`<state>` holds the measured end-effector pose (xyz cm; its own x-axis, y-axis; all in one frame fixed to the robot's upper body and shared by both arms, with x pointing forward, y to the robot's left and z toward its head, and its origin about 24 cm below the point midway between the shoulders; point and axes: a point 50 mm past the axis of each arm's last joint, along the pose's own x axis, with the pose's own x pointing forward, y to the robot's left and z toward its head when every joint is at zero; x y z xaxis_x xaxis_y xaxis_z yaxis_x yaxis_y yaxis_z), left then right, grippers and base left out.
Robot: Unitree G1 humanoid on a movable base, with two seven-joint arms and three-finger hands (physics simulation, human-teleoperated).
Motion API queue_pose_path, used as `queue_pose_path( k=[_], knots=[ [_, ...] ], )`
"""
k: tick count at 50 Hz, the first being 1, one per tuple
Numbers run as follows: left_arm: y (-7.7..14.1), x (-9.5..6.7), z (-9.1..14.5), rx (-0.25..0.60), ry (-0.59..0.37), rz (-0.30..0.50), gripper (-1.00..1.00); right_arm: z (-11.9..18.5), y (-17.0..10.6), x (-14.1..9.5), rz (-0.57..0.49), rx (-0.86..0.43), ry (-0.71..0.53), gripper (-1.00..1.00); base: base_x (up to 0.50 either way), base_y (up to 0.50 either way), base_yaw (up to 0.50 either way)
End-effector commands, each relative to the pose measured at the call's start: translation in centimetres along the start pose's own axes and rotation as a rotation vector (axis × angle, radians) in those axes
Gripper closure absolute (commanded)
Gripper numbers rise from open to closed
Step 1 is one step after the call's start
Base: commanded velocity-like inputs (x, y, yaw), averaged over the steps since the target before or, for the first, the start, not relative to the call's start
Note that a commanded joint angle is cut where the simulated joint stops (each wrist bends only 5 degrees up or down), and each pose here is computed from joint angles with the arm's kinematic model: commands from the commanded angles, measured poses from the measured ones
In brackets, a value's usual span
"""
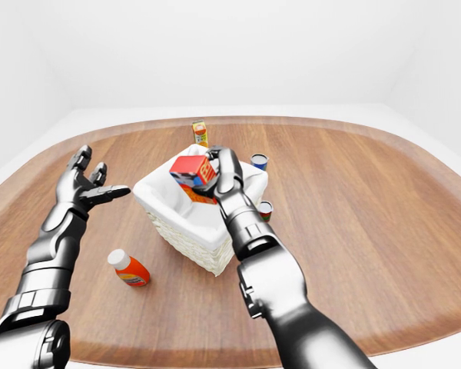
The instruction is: Pick up the butter and put it in the basket.
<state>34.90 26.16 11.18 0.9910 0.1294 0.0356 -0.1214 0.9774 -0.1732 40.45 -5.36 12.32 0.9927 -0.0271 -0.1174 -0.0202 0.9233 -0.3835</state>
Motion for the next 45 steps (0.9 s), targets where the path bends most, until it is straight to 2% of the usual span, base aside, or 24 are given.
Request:
queue_pose_path(
  k=[1, 45],
  knots=[
    [0.4, 0.0, -0.1, -0.005, 0.006, 0.008, -1.0, 0.7, 0.2, 0.0, -0.022, 0.027, 0.001, 1.0, 0.0, 0.0, 0.0],
    [1.5, -0.1, -0.9, -0.021, 0.049, 0.036, -1.0, -0.9, 1.3, -0.4, -0.004, 0.007, 0.065, 1.0, 0.0, 0.0, 0.0]
  ],
)
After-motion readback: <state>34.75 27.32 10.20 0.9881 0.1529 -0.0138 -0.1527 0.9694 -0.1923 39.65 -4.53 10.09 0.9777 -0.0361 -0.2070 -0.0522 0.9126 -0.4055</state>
